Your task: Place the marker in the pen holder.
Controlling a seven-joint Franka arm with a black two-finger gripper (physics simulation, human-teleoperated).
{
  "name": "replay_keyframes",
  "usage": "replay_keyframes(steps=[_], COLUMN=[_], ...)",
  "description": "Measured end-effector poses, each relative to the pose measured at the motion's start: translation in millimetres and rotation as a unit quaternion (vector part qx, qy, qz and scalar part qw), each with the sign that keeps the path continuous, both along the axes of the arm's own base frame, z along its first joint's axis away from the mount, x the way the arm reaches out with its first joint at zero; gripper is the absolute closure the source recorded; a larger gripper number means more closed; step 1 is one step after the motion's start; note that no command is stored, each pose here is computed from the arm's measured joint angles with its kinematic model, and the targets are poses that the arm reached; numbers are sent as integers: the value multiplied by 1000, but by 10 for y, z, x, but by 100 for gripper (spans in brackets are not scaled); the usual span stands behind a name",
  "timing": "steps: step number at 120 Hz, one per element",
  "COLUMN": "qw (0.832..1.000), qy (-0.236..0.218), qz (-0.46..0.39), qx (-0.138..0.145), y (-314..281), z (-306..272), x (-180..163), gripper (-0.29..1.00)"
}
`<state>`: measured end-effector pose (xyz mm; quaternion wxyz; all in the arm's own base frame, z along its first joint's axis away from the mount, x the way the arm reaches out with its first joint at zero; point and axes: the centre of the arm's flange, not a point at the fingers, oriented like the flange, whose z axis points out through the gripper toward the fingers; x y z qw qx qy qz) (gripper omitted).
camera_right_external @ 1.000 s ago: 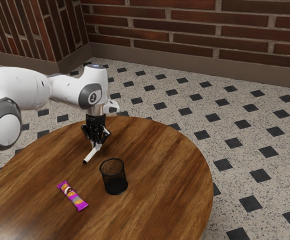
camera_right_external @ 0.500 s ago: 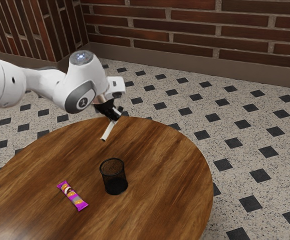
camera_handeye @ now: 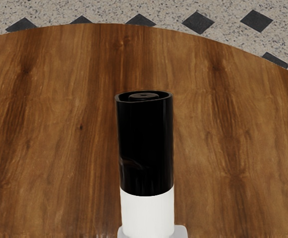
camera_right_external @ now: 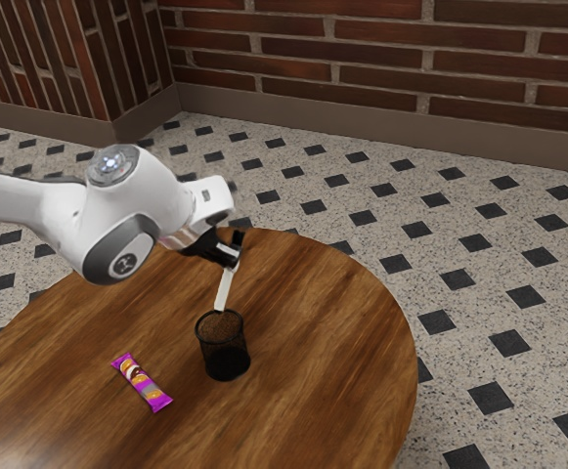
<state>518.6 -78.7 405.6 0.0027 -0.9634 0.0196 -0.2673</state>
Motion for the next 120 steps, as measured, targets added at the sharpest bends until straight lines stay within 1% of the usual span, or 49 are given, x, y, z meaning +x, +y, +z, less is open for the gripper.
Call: replay_keyframes(steps=[22,56,80,88,98,102,108,114,120], qw=[999,997,996,996,995,994,991,990,988], qy=[5,13,23,25,22,9,-9,-9,-3], qz=[35,63,75,78,92,105,124,139,148], qx=[-17,-33,-37,-37,-39,-42,-42,-39,-37], y=[75,39,-4,0,92,194,301,350,372], z=[-47,-100,-105,-105,10,222,739,1209,1699], x=[-90,-110,-127,-127,-59,72,353,520,611], gripper=[79,79,37,27,18,16,12,10,8])
